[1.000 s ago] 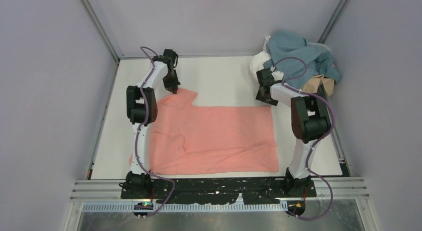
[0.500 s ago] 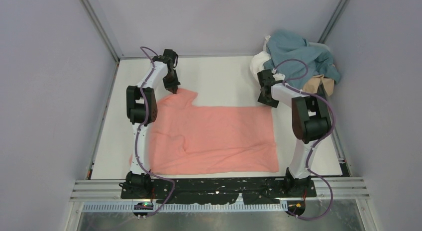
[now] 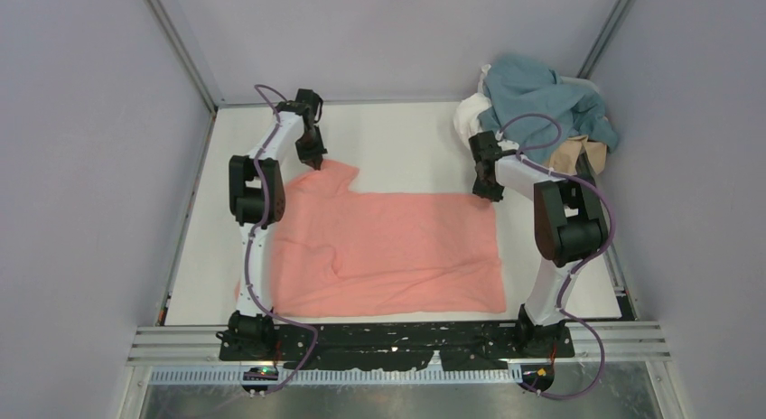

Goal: Fold and stack the t-shirts
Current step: Grab the side of the flattened tshirt furthest away from the robot with both arms

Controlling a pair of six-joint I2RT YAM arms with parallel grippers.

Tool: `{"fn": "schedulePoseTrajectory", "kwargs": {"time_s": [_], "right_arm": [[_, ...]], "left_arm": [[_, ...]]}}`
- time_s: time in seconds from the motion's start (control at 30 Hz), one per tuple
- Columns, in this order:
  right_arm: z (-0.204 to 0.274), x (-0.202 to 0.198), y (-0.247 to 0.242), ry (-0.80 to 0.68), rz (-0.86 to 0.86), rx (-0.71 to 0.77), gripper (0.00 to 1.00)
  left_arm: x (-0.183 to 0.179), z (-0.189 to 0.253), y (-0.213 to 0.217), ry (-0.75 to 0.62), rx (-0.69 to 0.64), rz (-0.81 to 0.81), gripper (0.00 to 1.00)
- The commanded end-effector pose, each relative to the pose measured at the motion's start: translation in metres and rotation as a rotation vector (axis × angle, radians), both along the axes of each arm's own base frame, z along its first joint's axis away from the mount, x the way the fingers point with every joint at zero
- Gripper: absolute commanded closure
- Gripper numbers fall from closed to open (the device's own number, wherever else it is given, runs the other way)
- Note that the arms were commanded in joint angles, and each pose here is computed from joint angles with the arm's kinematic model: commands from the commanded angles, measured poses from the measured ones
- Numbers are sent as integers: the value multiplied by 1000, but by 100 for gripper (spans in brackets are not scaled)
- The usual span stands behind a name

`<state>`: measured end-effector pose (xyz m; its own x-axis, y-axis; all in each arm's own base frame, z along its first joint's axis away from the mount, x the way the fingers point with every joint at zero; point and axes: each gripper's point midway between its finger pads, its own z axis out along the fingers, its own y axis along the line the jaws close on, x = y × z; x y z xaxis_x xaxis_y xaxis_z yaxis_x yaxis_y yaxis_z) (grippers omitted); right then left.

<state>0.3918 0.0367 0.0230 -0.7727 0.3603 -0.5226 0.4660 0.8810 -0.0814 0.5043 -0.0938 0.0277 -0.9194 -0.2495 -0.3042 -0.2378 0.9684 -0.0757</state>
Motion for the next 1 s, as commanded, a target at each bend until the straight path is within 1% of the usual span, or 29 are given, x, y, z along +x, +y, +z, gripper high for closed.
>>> {"fn": "schedulePoseTrajectory", "kwargs": {"time_s": [0.0, 0.13, 0.23, 0.3, 0.4, 0.67, 0.8, 0.97], "right_arm": [[25, 21, 2, -78, -9, 8, 74], [36, 30, 4, -109, 6, 11, 89], [47, 32, 9, -141, 34, 25, 94], [52, 30, 15, -158, 52, 48, 95], [53, 22, 22, -167, 82, 87, 94], [71, -3, 41, -219, 177, 133, 95], [75, -17, 52, -233, 228, 149, 95], [79, -36, 47, -233, 240, 119, 95]], "left_arm": [[18, 27, -8, -107, -36, -47, 100], [24, 44, -6, -162, -28, -75, 100], [20, 53, -8, -197, -36, -107, 100], [15, 65, -7, -238, -41, -120, 100], [1, 72, -18, -278, -102, -184, 100], [-47, 77, -18, -356, -129, -255, 100], [-79, 74, -18, -363, -135, -268, 100], [-114, 69, -15, -381, -122, -229, 100]]}}
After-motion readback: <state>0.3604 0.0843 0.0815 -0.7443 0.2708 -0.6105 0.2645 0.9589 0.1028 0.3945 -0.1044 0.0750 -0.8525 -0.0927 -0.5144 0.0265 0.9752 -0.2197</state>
